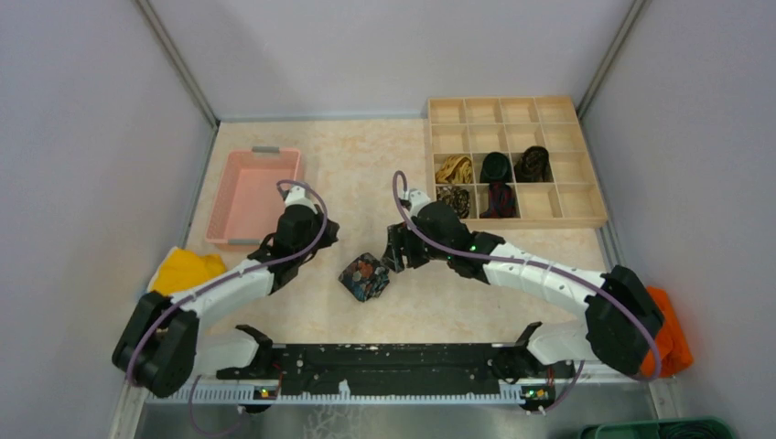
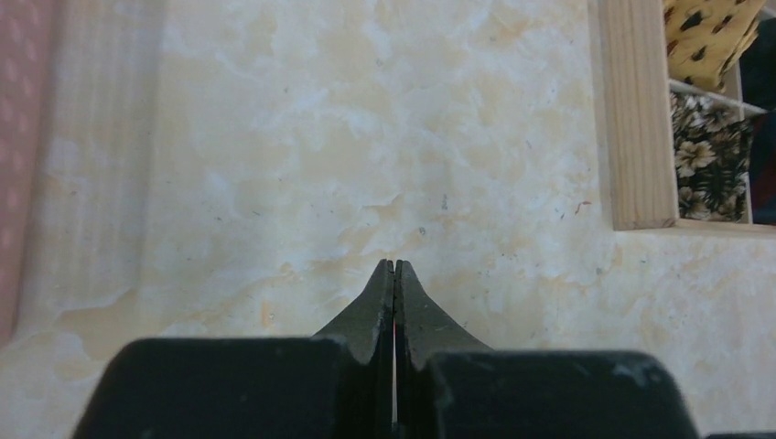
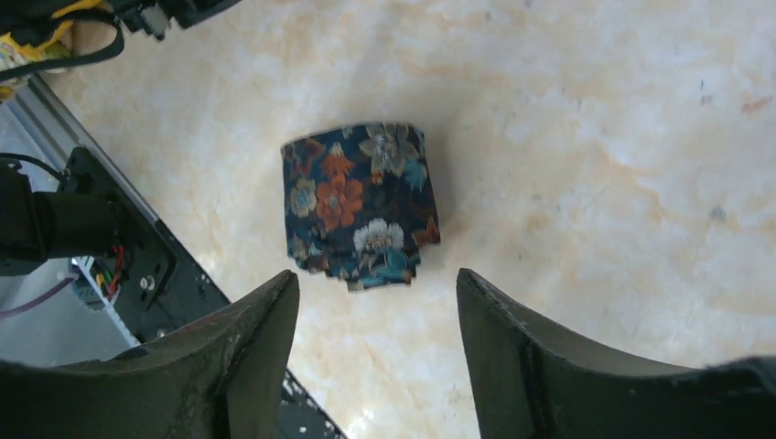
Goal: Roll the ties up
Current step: Roll the tie at the center of the board.
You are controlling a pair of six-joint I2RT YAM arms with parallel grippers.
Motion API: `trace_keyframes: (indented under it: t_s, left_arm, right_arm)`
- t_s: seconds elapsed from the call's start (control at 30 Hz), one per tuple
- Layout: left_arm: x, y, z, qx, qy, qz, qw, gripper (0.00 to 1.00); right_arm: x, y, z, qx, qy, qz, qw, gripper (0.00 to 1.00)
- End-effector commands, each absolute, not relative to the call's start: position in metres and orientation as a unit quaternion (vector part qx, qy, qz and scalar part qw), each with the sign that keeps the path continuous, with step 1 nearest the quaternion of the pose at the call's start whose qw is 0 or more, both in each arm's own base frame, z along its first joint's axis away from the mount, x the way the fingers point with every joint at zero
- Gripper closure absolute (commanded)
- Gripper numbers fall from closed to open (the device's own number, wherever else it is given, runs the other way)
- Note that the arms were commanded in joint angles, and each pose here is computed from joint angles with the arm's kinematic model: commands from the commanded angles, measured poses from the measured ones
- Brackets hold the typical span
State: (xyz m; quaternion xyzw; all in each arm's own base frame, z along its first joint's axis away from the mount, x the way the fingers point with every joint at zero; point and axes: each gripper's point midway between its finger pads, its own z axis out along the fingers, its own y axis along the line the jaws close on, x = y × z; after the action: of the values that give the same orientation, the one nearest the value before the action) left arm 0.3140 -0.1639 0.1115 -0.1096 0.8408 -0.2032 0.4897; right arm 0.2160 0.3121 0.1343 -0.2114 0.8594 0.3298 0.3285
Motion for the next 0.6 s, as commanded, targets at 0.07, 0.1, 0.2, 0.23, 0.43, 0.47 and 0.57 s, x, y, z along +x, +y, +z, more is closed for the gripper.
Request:
trace_keyframes:
  t_s: [0.07, 0.1, 0.2, 0.23, 0.43, 0.47, 0.57]
  left_arm:
    - [0.321, -0.192, 0.076, -0.074, 0.859, -0.24, 0.446, 1.0]
    - [0.322, -0.195, 0.072, -0.07, 0.865, -0.239, 0.436, 1.0]
    - [0.322, -0.197, 0.057, -0.064, 0.879, -0.229, 0.412, 1.0]
    - [0.32, -0.197, 0.053, -0.063, 0.883, -0.227, 0.406, 1.0]
    - [0.302, -0.191, 0.034, -0.064, 0.896, -0.223, 0.378, 1.0]
    - [0.299, -0.191, 0.031, -0.063, 0.898, -0.224, 0.374, 1.0]
    - [0.289, -0.193, 0.022, -0.06, 0.902, -0.234, 0.358, 1.0]
  right_arm:
    - [0.175, 0.291, 0.105, -0.195, 0.882, 0.311, 0.296, 0.68]
    - [0.169, 0.292, 0.1, -0.191, 0.883, 0.315, 0.29, 0.76]
    - [0.158, 0.297, 0.081, -0.181, 0.888, 0.325, 0.272, 0.84]
    - [0.157, 0.298, 0.074, -0.178, 0.89, 0.325, 0.266, 0.85]
    - [0.16, 0.312, 0.039, -0.167, 0.896, 0.326, 0.251, 0.95]
    - [0.162, 0.313, 0.035, -0.167, 0.898, 0.323, 0.249, 0.96]
    - [0.166, 0.322, 0.027, -0.168, 0.899, 0.322, 0.245, 0.98]
